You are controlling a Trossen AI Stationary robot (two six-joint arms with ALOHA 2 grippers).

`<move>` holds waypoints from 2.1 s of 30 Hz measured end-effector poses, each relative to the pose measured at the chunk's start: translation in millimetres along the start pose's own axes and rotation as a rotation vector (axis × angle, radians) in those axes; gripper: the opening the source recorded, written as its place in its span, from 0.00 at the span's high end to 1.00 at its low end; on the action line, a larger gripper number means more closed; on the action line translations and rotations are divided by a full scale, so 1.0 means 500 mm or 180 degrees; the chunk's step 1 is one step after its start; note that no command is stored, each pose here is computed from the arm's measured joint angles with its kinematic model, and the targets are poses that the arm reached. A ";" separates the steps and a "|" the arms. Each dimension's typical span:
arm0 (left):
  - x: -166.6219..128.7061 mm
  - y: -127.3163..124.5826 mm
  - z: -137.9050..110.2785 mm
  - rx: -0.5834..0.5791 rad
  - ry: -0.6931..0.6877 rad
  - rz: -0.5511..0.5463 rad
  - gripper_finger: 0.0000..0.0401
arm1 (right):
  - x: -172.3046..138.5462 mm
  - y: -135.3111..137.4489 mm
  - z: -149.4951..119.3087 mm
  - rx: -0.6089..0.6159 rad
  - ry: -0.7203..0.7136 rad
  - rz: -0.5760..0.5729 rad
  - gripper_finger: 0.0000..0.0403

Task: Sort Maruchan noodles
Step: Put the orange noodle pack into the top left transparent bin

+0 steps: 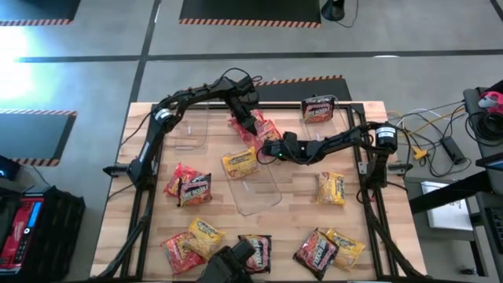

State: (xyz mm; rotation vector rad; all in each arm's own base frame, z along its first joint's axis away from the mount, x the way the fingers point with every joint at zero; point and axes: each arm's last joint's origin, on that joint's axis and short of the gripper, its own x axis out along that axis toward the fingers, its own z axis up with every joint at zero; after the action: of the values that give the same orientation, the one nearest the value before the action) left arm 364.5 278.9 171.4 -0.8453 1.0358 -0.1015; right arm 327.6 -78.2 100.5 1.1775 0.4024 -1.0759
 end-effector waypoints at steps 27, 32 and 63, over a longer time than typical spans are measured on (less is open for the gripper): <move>-0.056 -0.031 0.033 0.0255 -0.0167 0.0148 0.40 | -0.029 0.016 0.042 -0.0039 -0.0367 0.0086 0.77; -0.060 -0.026 0.032 0.0235 -0.0175 0.0165 0.40 | -0.019 0.009 0.037 -0.0060 -0.0268 0.0029 0.77; -0.060 -0.015 0.025 0.0141 -0.0090 0.0169 0.40 | -0.075 0.044 0.079 -0.0031 -0.0448 0.0359 0.77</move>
State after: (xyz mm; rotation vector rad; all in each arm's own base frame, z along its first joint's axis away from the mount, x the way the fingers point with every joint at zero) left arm 360.5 294.5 200.8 -0.7766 1.0252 -0.0669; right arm 317.8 -96.1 155.6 1.0955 0.2288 -1.0501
